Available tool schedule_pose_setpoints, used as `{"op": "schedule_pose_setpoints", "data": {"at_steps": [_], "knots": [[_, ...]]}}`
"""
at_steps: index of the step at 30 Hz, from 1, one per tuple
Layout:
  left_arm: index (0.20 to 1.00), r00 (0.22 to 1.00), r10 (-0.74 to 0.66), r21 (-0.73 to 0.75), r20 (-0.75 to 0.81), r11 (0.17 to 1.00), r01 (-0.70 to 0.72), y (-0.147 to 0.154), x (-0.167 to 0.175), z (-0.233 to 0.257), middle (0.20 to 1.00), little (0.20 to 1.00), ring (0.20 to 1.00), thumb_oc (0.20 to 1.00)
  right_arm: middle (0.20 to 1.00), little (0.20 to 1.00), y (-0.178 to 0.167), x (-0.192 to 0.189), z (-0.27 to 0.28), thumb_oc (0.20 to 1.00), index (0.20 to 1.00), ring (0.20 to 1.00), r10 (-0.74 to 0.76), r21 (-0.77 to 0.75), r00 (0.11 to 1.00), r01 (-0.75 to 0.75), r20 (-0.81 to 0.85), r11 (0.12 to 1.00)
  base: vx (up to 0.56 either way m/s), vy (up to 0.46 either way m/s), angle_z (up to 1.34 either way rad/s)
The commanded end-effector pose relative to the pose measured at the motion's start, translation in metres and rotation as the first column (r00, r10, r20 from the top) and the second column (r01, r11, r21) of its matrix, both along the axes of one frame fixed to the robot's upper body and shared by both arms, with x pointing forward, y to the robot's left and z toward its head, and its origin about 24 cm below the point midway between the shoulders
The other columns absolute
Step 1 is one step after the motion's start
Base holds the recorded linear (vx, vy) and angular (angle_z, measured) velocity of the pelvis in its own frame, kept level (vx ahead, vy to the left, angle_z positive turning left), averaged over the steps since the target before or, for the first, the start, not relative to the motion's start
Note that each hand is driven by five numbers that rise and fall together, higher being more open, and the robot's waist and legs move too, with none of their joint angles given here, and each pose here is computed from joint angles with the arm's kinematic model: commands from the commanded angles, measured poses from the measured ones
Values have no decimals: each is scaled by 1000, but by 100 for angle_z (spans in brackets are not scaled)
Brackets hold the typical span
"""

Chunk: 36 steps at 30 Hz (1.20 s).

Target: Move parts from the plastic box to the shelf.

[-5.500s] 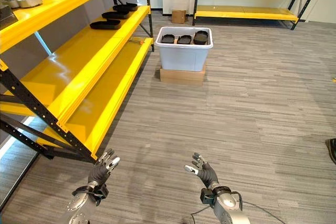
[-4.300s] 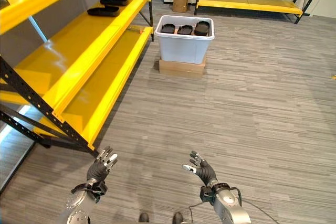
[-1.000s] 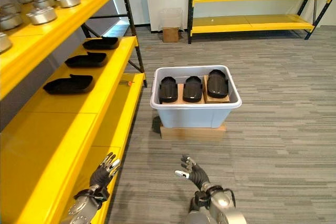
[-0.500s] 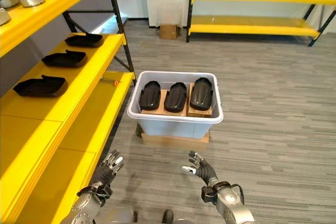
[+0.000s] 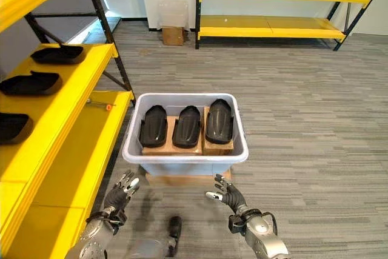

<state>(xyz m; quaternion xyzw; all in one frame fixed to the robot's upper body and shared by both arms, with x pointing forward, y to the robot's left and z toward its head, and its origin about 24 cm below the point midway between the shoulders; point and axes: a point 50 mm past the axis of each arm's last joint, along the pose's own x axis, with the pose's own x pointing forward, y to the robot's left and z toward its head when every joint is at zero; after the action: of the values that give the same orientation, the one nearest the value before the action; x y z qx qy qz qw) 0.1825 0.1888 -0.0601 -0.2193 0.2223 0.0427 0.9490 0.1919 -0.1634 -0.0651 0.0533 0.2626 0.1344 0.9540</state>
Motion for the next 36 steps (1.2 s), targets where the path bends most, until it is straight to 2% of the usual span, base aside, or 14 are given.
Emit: {"op": "schedule_pose_setpoints", "data": {"at_steps": [1,13,27,36], "knots": [[1000,994,5,41,107,999,-10,9,14,20,1000,1000,1000,1000,1000,1000,17,10,18,1000,1000,1000,34,67,993,-41,110,997,246,204,-9],[1000,992,-76,109,104,992,65,14,14,23,1000,1000,1000,1000,1000,1000,20,3,16,1000,1000,1000,34,90,995,-42,91,995,145,114,8],[1000,996,-30,89,82,996,23,19,2,16,1000,1000,1000,1000,1000,1000,2,5,31,1000,1000,1000,30,29,985,-36,167,999,119,-147,8],[1000,995,13,44,103,999,-18,20,-5,19,1000,1000,1000,1000,1000,1000,-9,17,55,1000,1000,1000,-64,98,957,38,282,995,62,-156,-5]]}}
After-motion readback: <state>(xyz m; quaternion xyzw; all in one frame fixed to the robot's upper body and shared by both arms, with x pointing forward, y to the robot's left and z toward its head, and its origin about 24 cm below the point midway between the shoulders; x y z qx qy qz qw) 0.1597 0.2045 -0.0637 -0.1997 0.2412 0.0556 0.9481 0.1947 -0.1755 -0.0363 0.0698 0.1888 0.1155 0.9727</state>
